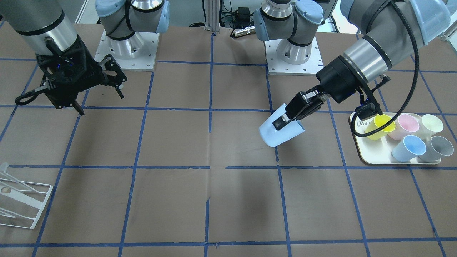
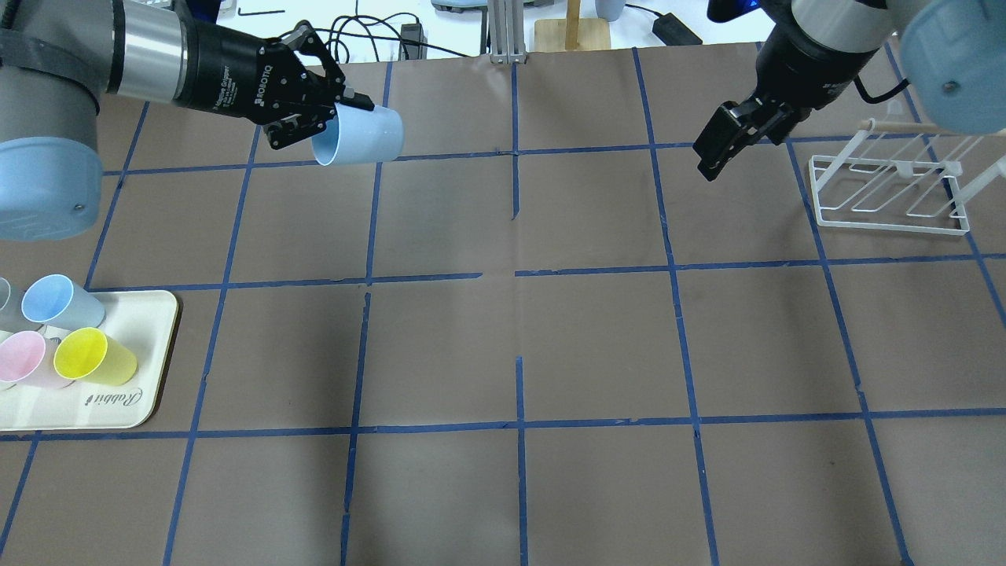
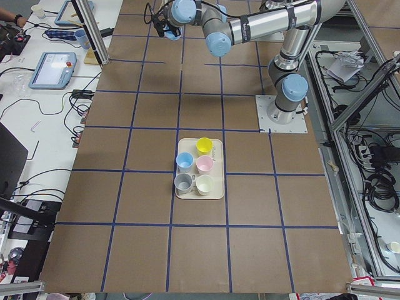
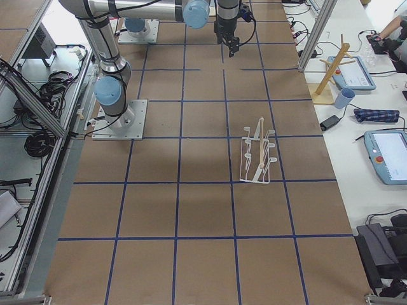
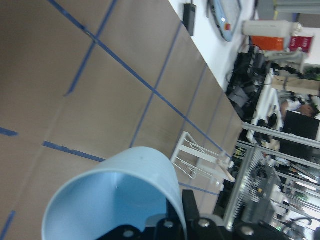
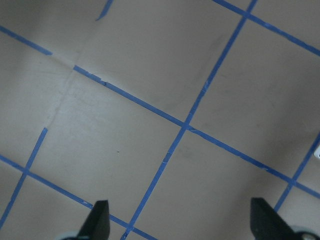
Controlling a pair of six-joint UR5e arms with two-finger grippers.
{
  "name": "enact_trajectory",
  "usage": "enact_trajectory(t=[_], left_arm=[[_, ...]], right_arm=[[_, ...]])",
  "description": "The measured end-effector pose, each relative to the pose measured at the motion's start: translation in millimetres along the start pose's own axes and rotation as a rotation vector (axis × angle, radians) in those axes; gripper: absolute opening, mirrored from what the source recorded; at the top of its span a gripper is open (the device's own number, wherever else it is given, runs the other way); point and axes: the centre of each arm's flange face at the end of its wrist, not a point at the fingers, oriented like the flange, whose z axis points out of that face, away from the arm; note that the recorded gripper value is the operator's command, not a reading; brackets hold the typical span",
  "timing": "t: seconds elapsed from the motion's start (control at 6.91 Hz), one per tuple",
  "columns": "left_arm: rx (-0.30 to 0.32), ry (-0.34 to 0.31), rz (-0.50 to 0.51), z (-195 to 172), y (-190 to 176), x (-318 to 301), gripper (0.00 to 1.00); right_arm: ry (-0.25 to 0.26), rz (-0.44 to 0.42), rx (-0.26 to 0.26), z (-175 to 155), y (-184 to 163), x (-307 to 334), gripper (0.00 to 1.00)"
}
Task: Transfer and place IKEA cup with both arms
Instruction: 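Carry the cup with the left gripper down onto the white tray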
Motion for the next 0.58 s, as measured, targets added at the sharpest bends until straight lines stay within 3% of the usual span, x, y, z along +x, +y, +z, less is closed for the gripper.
enact_trajectory(t=[0.14,0.29,0.43,0.58], left_arm=[[0.025,-0.115,0.084,-1,-4,-12,0.00],[0.022,-0.265,0.201,-6,-9,-33,0.00],[-0.004,-0.395,0.290,-20,-22,-62,0.00],[-0.031,-0.491,0.350,-39,-39,-95,0.00]], right_arm=[[0.038,0.155,-0.008,-6,6,0,1.00],[0.042,0.312,-0.002,-9,7,-5,1.00],[0.026,0.434,0.008,-8,2,-16,1.00],[0.017,0.500,0.015,-8,-2,-26,1.00]])
